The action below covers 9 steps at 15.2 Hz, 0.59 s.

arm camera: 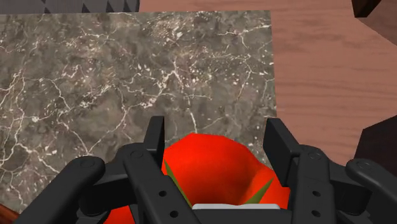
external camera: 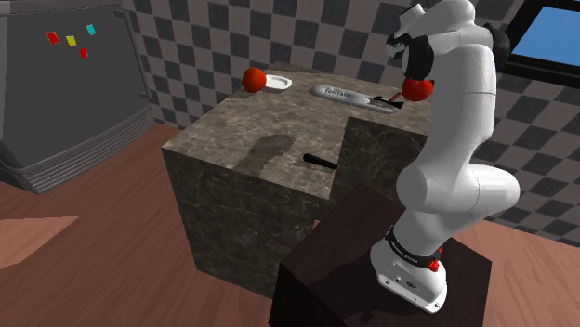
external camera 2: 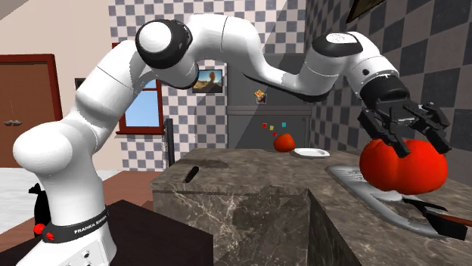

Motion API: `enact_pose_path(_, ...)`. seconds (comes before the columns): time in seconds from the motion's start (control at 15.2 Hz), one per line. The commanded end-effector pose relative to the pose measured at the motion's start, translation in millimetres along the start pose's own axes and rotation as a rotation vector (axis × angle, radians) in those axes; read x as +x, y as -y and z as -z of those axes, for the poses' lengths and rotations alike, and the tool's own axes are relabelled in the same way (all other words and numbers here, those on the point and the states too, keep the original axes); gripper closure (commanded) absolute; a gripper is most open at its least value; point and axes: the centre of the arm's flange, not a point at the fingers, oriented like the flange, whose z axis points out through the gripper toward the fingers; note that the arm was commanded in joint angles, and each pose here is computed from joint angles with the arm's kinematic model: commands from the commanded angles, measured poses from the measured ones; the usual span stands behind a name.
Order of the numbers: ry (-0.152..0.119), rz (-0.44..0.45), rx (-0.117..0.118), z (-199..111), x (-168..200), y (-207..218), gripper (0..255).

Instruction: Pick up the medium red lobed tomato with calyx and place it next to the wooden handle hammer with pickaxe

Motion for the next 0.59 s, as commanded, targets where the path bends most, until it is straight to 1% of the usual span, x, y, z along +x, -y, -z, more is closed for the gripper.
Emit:
enact_pose_path(0.0,0.0,0.001,-0.001,-17,-12,-15,255)
enact_pose_path(0.33,0.0,0.001,-0.001,-63,-44,-53,255)
enact_pose_path(0.53,0.0,0.001,-0.001,-75,-33,-51,255)
